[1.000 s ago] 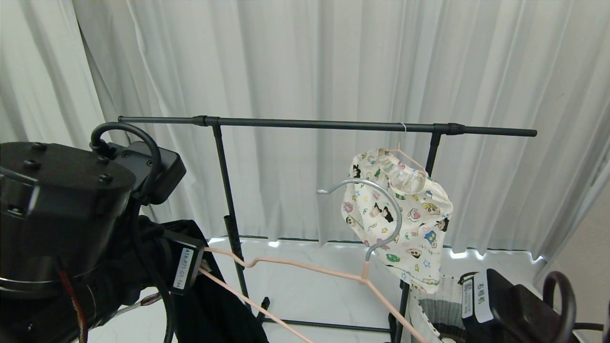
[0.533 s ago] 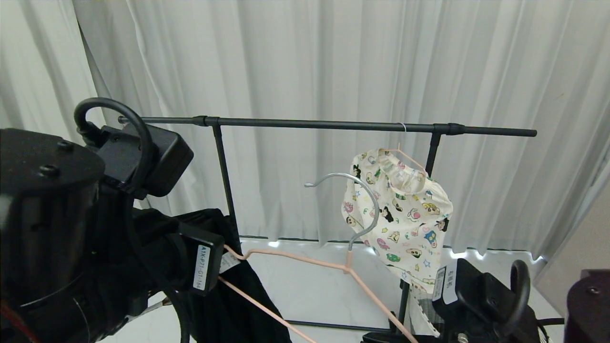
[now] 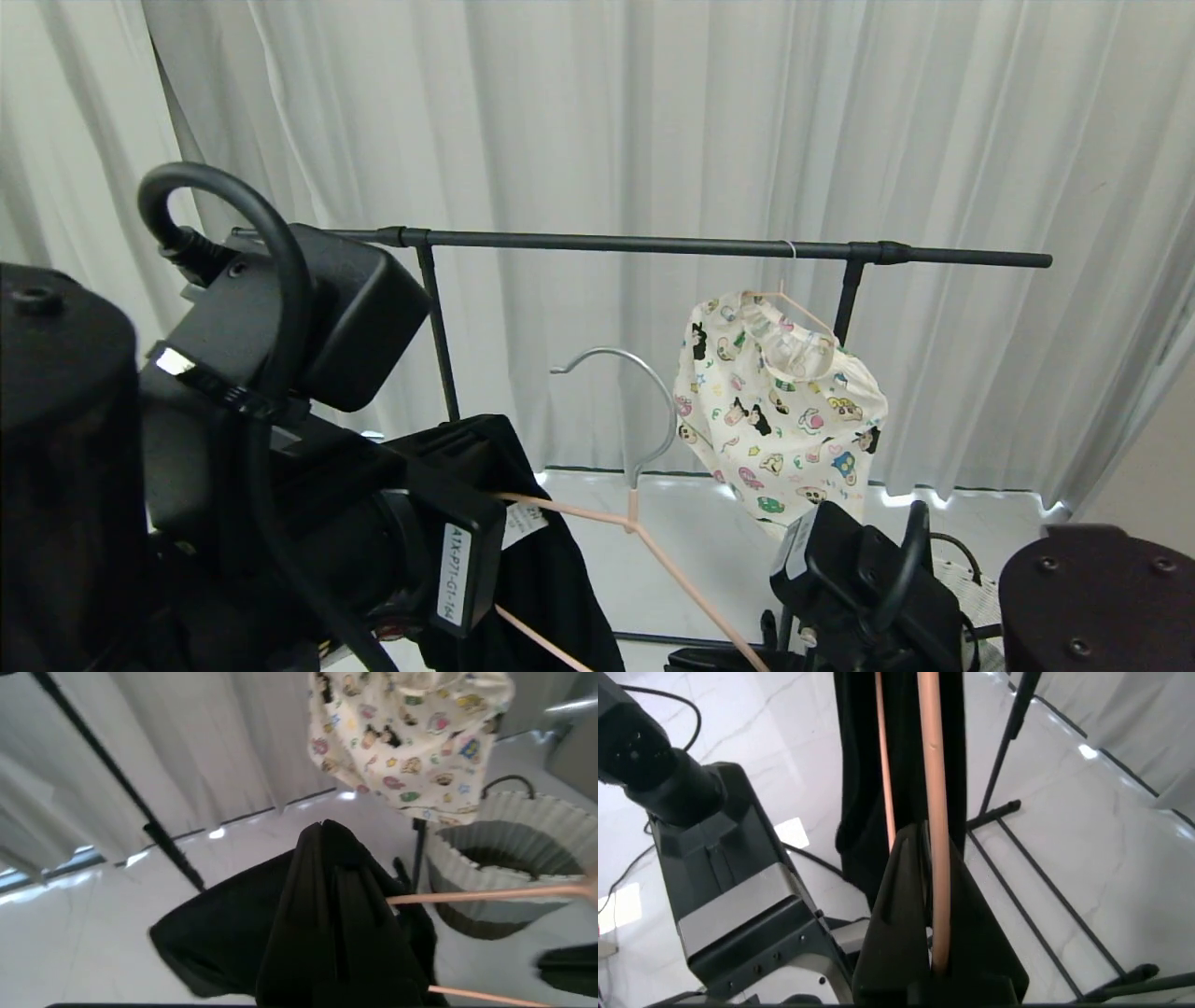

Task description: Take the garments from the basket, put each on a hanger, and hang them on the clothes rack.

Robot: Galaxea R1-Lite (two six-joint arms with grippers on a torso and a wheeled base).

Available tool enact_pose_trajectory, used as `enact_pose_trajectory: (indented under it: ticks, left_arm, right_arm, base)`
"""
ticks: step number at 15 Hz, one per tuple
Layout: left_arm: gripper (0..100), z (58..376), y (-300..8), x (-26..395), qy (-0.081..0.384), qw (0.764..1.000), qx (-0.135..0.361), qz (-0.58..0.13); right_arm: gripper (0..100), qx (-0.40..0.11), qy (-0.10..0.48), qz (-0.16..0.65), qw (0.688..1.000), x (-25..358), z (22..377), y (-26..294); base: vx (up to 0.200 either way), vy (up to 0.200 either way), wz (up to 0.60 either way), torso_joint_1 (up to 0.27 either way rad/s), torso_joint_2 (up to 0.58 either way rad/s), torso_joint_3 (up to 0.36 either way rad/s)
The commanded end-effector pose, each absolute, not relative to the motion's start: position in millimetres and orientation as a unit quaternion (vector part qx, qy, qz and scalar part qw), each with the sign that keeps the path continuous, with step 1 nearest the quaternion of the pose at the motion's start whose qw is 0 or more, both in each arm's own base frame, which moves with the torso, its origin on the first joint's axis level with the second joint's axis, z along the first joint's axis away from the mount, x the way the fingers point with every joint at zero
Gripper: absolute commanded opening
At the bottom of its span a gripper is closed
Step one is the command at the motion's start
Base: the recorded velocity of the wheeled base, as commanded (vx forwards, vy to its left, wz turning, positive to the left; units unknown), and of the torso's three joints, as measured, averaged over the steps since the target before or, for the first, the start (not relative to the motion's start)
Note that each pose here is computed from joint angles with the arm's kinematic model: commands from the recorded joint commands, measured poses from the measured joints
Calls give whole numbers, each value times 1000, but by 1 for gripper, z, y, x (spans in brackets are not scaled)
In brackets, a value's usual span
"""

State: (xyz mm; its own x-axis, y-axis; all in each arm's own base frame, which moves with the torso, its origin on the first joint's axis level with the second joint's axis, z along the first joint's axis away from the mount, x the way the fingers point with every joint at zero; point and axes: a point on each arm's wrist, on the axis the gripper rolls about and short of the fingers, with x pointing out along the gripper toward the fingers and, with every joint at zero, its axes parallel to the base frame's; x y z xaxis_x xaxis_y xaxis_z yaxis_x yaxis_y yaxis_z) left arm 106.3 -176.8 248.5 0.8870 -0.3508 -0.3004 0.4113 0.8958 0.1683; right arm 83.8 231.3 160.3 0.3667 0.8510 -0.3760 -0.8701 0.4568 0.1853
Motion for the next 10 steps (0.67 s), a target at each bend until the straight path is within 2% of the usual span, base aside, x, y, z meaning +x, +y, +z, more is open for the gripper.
enact_pose_trajectory:
  ticks: [1, 7, 10]
  left_arm:
    - [0, 254, -185, 100, 124, 961, 109, -223]
    - [0, 269, -198, 85, 108, 949, 93, -282]
    - [0, 262, -198, 82, 114, 945, 104, -287]
  right_arm:
    - [0, -22, 219, 524, 823, 84, 158, 241]
    - [0, 8, 217, 522, 825, 85, 163, 258]
    - [0, 30, 205, 487, 848, 88, 163, 260]
  base:
    - [0, 0, 0, 0, 0, 0]
    - [0, 0, 0, 0, 0, 0]
    - [0, 0, 0, 0, 0, 0]
